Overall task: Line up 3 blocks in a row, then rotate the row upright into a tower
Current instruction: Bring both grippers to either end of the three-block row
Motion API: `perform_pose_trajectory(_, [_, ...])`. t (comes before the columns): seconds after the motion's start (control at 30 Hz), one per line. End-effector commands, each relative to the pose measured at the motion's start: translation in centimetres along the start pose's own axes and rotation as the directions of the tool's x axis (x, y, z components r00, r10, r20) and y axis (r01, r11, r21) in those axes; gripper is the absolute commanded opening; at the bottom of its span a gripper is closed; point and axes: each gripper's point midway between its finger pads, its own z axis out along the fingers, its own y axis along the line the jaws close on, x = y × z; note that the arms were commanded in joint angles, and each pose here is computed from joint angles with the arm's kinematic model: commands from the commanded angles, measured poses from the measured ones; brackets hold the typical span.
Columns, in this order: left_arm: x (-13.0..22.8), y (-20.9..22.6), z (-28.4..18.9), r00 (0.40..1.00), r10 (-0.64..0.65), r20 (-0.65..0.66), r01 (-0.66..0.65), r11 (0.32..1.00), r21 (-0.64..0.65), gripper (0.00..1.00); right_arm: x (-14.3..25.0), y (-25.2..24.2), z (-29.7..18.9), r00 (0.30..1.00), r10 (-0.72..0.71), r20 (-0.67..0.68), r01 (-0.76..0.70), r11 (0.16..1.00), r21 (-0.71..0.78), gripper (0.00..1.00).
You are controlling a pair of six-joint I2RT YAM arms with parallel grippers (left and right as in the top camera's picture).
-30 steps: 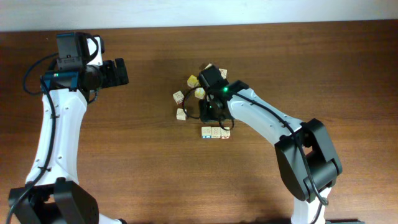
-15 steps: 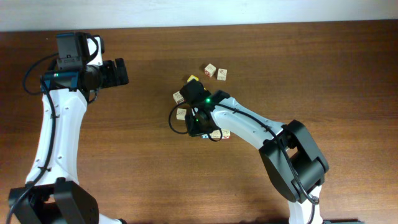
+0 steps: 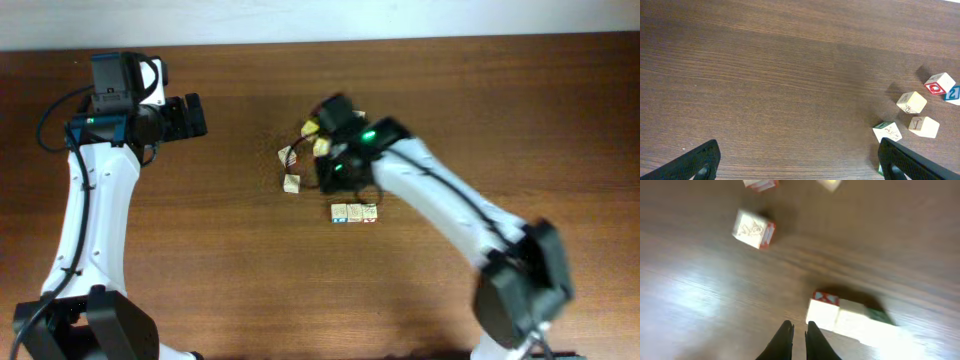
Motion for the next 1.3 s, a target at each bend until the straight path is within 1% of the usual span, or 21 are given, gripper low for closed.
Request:
perform_pose_trajectory(0.0, [-0.7,0.1,-0.3,1.0,-0.014,0.017,0.014,1.0,-0.006,0.99,-1.3,-4.9,-5.5,0.994,0.075,0.074,-0.077,0.997,0.023,0.11])
perform_pose_trajectory(0.03, [-0.7,0.0,-0.3,1.0,-0.014,0.016,0.014,1.0,0.002,0.99,-1.1,-6.0,-5.7,0.994,0.089,0.063,-0.091,0.995,0.031,0.11])
perform_pose_trajectory(0.07, [-0.3,-1.4,-0.3,1.0,-0.014,-0.002,0.014,0.996,0.083,0.99,-0.8,-8.6,-5.8,0.993,0.114,0.038,-0.116,0.992,0.054,0.11])
perform_pose_trajectory(0.1, [0.7,-2.6,-0.5,0.999,-0.016,-0.044,0.023,0.988,0.154,0.99,-0.4,-9.8,-5.7,0.992,0.127,0.019,-0.127,0.991,0.042,0.11])
perform_pose_trajectory(0.13, [1.7,-3.0,-0.6,0.996,-0.02,-0.088,0.035,0.984,0.173,0.99,0.0,-10.6,-5.7,0.991,0.13,-0.01,-0.13,0.991,-0.025,0.11])
perform_pose_trajectory(0.17, [2.0,-3.4,-0.7,0.995,-0.02,-0.103,0.04,0.98,0.197,0.99,0.2,-11.4,-5.7,0.988,0.154,-0.023,-0.156,0.985,-0.079,0.11])
perform_pose_trajectory(0.27, [3.0,-4.6,-0.8,0.989,-0.018,-0.148,0.056,0.965,0.256,1.0,1.0,-12.9,-5.4,0.978,0.201,-0.055,-0.208,0.966,-0.156,0.11])
perform_pose_trajectory(0.3, [3.5,-5.0,-0.6,0.986,-0.011,-0.164,0.054,0.964,0.26,0.65,1.6,-13.2,-4.8,0.974,0.212,-0.073,-0.222,0.963,-0.154,0.11])
perform_pose_trajectory(0.33, [4.2,-5.8,-0.2,0.983,0.01,-0.185,0.041,0.963,0.268,0.19,2.4,-13.3,-3.8,0.972,0.218,-0.093,-0.23,0.961,-0.153,0.11])
perform_pose_trajectory(0.37, [4.8,-6.5,0.1,0.98,0.024,-0.199,0.032,0.96,0.277,0.04,2.9,-13.2,-3.1,0.97,0.218,-0.104,-0.233,0.958,-0.165,0.11])
perform_pose_trajectory(0.4, [5.9,-7.8,0.6,0.973,0.055,-0.224,0.013,0.957,0.291,0.0,3.4,-13.0,-2.5,0.969,0.22,-0.115,-0.239,0.954,-0.18,0.11])
perform_pose_trajectory(0.47, [8.3,-10.1,1.5,0.955,0.115,-0.274,-0.022,0.947,0.321,0.0,4.5,-12.7,-0.5,0.964,0.233,-0.131,-0.257,0.941,-0.219,0.11])
perform_pose_trajectory(0.53, [10.8,-12.3,2.7,0.929,0.175,-0.325,-0.054,0.935,0.35,0.0,5.3,-12.9,1.0,0.955,0.263,-0.137,-0.288,0.931,-0.222,0.11])
perform_pose_trajectory(0.63, [14.7,-15.0,5.0,0.897,0.205,-0.392,-0.052,0.928,0.368,0.0,5.7,-12.6,2.3,0.954,0.271,-0.126,-0.293,0.928,-0.229,0.11])
perform_pose_trajectory(0.73, [18.0,-17.6,7.1,0.865,0.265,-0.427,-0.083,0.914,0.398,0.0,5.6,-12.0,3.4,0.95,0.292,-0.109,-0.31,0.923,-0.23,0.11])
perform_pose_trajectory(0.77, [18.8,-18.3,7.5,0.855,0.273,-0.44,-0.085,0.912,0.401,0.0,5.8,-12.0,3.6,0.947,0.303,-0.112,-0.321,0.921,-0.222,0.1])
perform_pose_trajectory(0.8, [19.4,-18.8,7.6,0.848,0.273,-0.454,-0.08,0.913,0.4,0.0,6.0,-12.1,3.9,0.94,0.321,-0.117,-0.34,0.918,-0.204,0.05])
perform_pose_trajectory(0.87, [19.7,-19.3,7.6,0.845,0.28,-0.456,-0.083,0.911,0.404,0.0,6.1,-12.1,4.1,0.94,0.323,-0.114,-0.34,0.918,-0.206,0.04])
perform_pose_trajectory(0.97, [19.8,-19.3,7.7,0.846,0.23,-0.48,-0.037,0.925,0.378,0.0,6.4,-12.3,4.9,0.939,0.33,-0.099,-0.344,0.915,-0.211,0.05])
perform_pose_trajectory(1.27, [21.8,-20.5,7.7,0.83,0.263,-0.492,-0.057,0.917,0.394,0.0,7.2,-12.4,6.4,0.94,0.332,-0.079,-0.342,0.912,-0.227,0.05])
